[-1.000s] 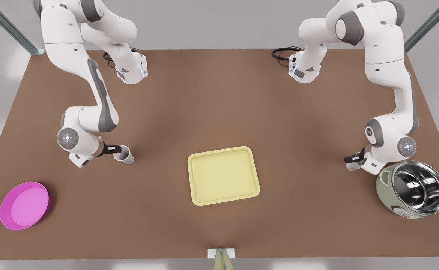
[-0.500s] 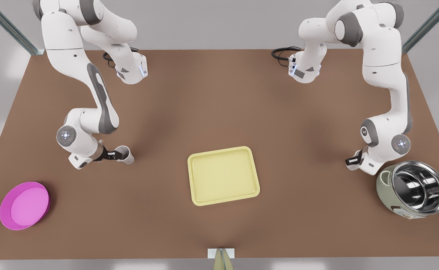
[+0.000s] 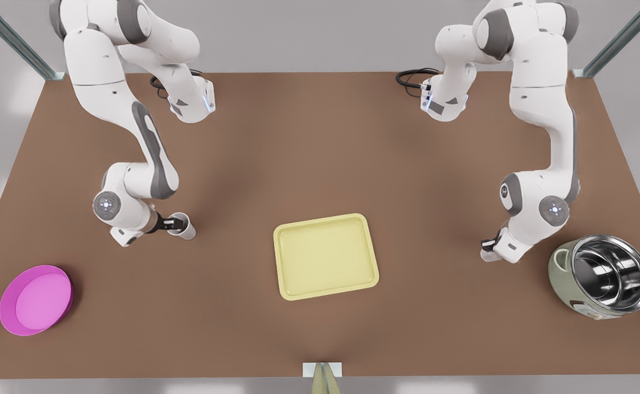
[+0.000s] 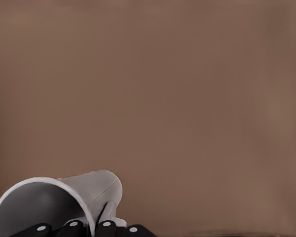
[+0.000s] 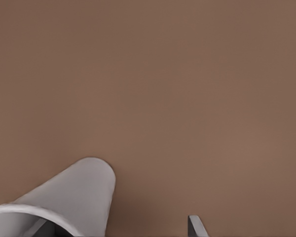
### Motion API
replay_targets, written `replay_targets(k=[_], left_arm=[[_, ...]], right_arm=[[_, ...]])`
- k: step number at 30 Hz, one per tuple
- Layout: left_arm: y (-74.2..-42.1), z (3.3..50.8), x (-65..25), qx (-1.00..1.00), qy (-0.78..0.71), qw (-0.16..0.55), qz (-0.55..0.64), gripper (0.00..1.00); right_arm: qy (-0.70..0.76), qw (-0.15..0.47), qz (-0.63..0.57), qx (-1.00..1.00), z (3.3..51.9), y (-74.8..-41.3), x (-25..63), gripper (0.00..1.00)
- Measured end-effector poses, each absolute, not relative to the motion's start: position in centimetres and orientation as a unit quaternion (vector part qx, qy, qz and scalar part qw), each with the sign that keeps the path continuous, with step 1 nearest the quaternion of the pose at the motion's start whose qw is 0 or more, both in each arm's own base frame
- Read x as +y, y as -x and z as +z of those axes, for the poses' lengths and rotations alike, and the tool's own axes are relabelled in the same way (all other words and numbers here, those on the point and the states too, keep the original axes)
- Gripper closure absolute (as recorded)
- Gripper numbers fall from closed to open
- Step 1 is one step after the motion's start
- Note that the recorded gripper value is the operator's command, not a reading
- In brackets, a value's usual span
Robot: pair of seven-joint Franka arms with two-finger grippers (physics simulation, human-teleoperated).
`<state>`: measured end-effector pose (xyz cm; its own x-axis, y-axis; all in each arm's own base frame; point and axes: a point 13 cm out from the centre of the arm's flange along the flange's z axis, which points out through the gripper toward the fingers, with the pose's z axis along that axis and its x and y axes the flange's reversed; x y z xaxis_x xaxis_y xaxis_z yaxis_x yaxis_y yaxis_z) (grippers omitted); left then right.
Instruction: Use both arms to respectively pick up the white IKEA cups from the middle-left and middle-right positions, then place the white IKEA cups onto the middle-middle tray, ensuring that the cups remain upright and do not tip over
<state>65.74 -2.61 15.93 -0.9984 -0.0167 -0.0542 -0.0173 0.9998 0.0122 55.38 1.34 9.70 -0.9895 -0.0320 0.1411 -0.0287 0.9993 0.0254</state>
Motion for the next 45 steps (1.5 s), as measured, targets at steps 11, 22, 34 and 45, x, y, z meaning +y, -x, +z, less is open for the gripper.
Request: replay_targets(k=[11,22,34,45], left_arm=[[-61.6,15.2,-40.9,0.998,-0.05,0.02,0.03,0.79],[-59.0,10.6,-43.7,0.994,0.104,-0.003,0.019,0.0],[-60.1,17.0,-43.8,0.978,0.206,0.012,-0.008,0.0],[-61.5,42.6,-10.2,0.963,0.263,-0.026,0.057,0.0]], right_arm=[[-0.03,0.048,-0.016,-0.998,10.4,-57.7,2.4,0.79],[-0.194,-0.084,-0.046,-0.976,22.0,-67.9,25.9,0.79],[-0.193,-0.088,-0.092,-0.973,15.3,-68.0,39.1,0.79],[-0.184,-0.074,-0.13,-0.972,11.4,-65.8,44.2,0.0]])
